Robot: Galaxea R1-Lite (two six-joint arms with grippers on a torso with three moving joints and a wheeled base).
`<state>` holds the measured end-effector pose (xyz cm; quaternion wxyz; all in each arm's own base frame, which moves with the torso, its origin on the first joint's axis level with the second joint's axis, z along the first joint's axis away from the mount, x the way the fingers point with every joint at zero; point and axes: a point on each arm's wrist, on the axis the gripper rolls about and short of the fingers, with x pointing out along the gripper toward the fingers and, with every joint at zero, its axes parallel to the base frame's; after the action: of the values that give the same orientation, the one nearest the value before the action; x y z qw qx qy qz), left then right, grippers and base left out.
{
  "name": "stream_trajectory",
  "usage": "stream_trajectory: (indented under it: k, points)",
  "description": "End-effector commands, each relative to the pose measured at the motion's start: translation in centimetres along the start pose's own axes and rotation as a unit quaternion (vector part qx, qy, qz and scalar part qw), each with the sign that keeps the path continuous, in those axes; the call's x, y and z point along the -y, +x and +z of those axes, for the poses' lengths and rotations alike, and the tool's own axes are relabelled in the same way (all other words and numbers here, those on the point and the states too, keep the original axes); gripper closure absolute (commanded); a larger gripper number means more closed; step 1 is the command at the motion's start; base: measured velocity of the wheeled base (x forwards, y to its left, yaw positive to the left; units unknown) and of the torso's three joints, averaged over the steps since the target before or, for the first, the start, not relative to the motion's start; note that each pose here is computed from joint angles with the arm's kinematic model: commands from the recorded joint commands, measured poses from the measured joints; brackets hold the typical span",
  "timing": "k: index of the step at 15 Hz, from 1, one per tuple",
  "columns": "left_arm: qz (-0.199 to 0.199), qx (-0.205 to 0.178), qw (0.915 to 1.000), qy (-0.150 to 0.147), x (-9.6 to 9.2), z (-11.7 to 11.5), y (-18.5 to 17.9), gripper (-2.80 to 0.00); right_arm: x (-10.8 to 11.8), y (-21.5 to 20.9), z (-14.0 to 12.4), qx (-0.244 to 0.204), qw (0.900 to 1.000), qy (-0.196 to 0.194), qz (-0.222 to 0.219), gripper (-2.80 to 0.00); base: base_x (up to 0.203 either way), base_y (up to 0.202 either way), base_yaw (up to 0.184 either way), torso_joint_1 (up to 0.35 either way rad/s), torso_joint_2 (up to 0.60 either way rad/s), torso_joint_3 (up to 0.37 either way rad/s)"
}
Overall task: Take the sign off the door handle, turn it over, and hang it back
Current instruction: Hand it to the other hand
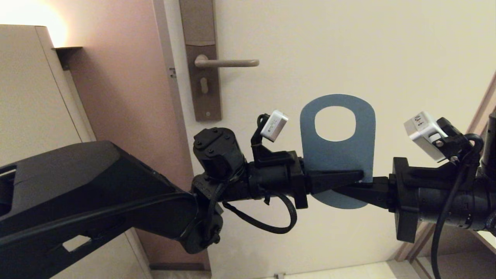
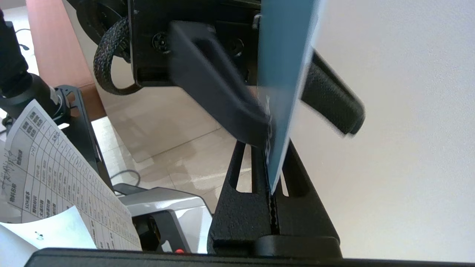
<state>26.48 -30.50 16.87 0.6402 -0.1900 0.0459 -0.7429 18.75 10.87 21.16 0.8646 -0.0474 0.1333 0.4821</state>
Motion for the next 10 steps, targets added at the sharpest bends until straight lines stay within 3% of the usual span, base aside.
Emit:
stream_trajectory:
  k: [1,5,10]
  points:
    - [-0.005,0.0,1.0,0.001,0.2,0.1,-0.1,-2.8,0.0,0.0,0.0,0.0,1.0,0.0,0.001,0.0,0.0,0.0,0.0,0.0,0.0,0.0]
    - [0.008,-0.003,1.0,-0.002,-0.1,-0.1,-1.0,-2.8,0.0,-0.1,-0.2,-0.002,1.0,0.001,0.001,0.0,0.0,0.0,0.0,0.0,0.0,0.0]
    - [0.052,0.005,0.9987,0.001,-1.6,-0.1,-4.6,-2.8,-0.4,-0.5,-0.7,-0.006,1.0,0.004,0.001,0.0,0.0,0.0,0.0,0.0,0.0,0.0]
